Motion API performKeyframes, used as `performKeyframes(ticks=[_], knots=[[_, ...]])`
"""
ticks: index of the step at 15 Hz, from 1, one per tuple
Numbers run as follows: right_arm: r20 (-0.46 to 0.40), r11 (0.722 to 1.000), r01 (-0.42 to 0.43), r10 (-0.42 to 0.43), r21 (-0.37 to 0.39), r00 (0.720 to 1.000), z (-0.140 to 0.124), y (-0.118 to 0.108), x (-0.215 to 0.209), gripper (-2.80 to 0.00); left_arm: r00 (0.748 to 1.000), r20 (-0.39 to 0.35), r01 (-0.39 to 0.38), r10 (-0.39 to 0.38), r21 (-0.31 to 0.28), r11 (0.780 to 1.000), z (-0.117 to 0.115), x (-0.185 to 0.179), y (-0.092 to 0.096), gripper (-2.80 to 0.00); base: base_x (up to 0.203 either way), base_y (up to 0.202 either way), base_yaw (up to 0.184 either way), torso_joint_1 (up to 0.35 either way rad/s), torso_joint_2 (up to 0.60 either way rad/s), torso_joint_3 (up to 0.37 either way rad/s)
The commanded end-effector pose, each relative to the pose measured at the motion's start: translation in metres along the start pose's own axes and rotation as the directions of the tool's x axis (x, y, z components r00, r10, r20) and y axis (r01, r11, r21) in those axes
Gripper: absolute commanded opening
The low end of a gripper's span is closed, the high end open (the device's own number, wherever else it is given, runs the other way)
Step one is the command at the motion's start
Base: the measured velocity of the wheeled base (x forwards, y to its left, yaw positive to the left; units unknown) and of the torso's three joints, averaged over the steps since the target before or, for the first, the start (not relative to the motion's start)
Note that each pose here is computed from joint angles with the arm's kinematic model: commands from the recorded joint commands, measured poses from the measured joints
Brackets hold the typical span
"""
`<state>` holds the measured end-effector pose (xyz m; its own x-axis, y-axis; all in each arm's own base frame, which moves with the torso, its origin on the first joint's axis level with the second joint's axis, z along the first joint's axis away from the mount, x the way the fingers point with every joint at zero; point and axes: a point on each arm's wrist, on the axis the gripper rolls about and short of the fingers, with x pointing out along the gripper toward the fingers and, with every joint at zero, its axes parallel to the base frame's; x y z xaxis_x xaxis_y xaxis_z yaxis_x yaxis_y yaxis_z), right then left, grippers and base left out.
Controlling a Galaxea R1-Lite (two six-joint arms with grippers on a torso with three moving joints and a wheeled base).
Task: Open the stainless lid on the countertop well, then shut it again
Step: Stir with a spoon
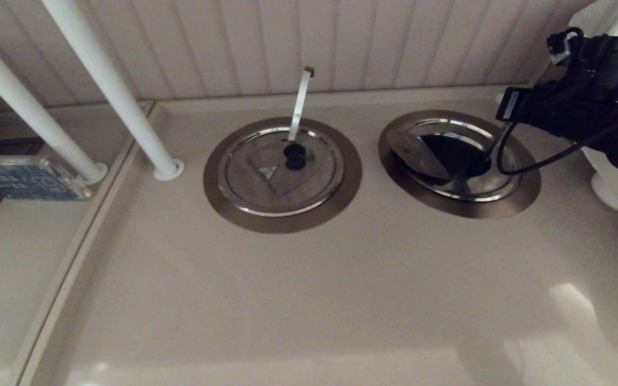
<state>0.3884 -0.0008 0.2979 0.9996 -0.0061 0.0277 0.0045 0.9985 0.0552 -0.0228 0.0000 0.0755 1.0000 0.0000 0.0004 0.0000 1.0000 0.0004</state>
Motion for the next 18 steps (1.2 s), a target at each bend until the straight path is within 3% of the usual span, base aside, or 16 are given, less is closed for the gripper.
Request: performKeyframes(ticks=[1, 5, 9, 14, 18], knots=[[0.003, 1.000, 0.013, -0.013, 0.001, 1.000, -0.002, -0.006, 0.005, -2.80, 1.000, 0.001, 0.000, 0.000, 0.001, 1.000, 0.000, 0.000, 0.000, -2.80, 0.000, 0.000, 0.000, 0.000, 0.00, 0.000], [0.023, 0.999, -0.037, 0.037, 0.007, 0.999, -0.006, 0.018, 0.029, -2.80, 1.000, 0.000, 0.000, 0.000, 0.001, 1.000, 0.000, 0.000, 0.000, -2.80, 0.000, 0.000, 0.000, 0.000, 0.00, 0.000], [0.032, 0.997, -0.074, 0.073, 0.012, 0.997, 0.000, 0.043, 0.019, -2.80, 1.000, 0.003, 0.000, 0.000, 0.000, 1.000, 0.000, 0.000, 0.000, -2.80, 0.000, 0.000, 0.000, 0.000, 0.00, 0.000], [0.022, 0.998, -0.068, 0.068, 0.010, 0.997, 0.012, 0.035, -0.020, -2.80, 1.000, 0.002, 0.000, 0.000, 0.000, 1.000, 0.000, 0.000, 0.000, -2.80, 0.000, 0.000, 0.000, 0.000, 0.00, 0.000], [-0.024, 0.999, -0.041, 0.041, 0.004, 0.999, 0.001, 0.008, -0.026, -2.80, 1.000, 0.000, 0.000, 0.000, 0.001, 1.000, 0.000, 0.000, 0.000, -2.80, 0.000, 0.000, 0.000, 0.000, 0.00, 0.000]])
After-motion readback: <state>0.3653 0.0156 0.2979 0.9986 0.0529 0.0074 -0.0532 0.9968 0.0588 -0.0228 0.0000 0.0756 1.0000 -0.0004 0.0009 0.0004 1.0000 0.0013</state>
